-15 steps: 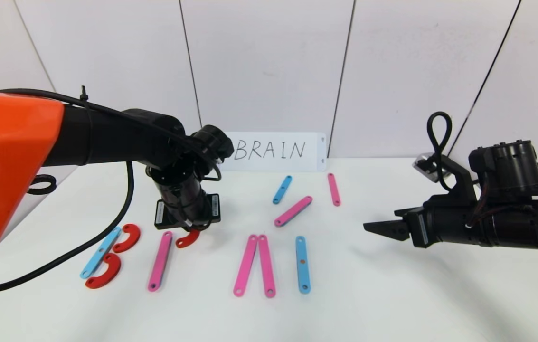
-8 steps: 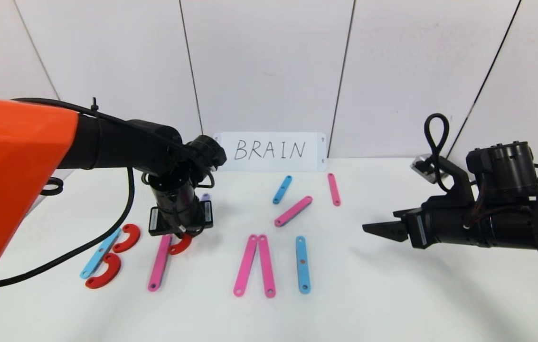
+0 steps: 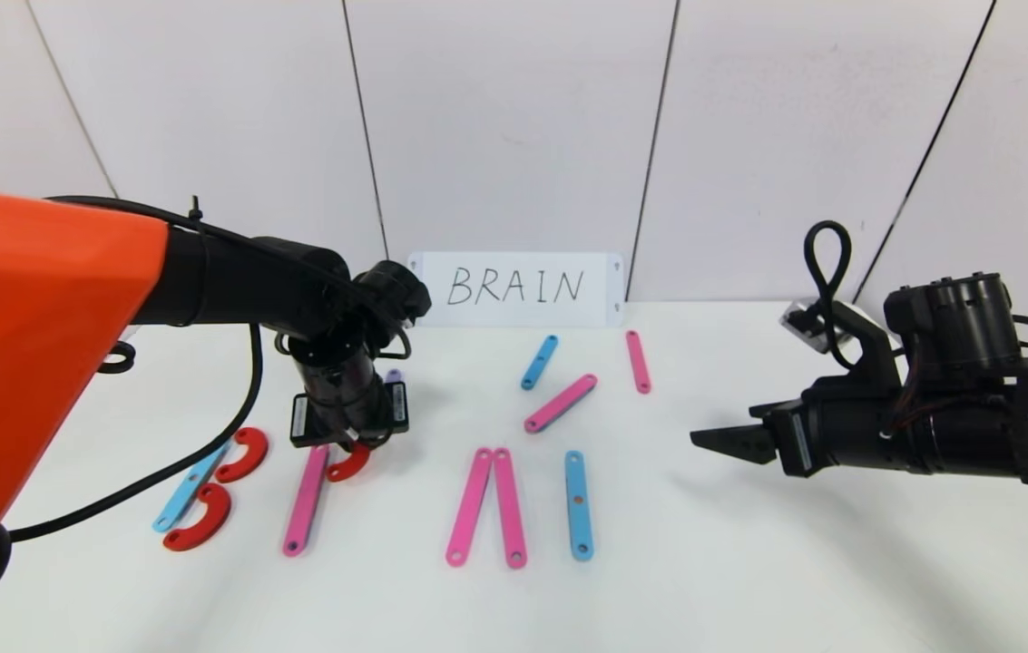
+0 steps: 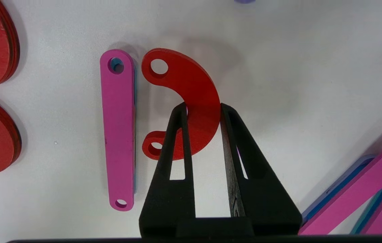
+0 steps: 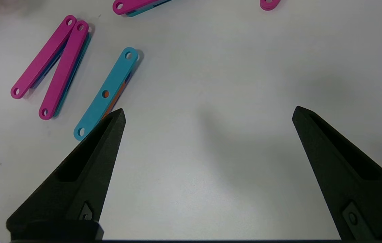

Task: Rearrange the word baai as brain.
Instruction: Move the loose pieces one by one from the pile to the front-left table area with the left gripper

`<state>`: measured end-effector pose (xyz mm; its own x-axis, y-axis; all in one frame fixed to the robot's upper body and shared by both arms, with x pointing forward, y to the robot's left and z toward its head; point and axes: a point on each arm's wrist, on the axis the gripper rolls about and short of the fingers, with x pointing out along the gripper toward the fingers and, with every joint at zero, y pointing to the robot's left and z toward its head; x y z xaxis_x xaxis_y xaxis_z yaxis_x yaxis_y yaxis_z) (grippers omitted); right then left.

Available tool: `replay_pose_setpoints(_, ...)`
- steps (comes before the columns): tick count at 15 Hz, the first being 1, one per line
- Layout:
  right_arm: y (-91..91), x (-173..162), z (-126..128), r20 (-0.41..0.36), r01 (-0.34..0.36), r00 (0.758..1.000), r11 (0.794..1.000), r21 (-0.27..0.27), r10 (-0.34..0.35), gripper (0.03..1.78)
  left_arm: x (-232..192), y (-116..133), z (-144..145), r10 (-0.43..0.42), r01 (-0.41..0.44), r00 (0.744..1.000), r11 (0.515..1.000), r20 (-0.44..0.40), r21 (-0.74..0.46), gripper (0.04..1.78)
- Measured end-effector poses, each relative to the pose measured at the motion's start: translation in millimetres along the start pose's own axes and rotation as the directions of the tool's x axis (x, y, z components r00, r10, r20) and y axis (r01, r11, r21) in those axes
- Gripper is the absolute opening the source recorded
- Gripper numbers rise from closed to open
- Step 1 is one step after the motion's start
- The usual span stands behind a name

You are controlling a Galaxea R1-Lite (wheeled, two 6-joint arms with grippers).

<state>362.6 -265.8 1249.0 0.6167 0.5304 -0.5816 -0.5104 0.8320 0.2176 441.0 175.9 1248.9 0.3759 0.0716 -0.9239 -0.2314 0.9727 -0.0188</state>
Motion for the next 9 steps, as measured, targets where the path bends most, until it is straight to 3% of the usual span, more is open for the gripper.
replay_pose_setpoints(9, -0.1, 0.4, -0.2, -0.001, 0.000, 1.000, 1.000, 0.001, 0.000, 1.73, 10.6, -3.4, 0.9, 0.003, -0.003, 1.000, 0.999, -0.004, 0.049, 0.30)
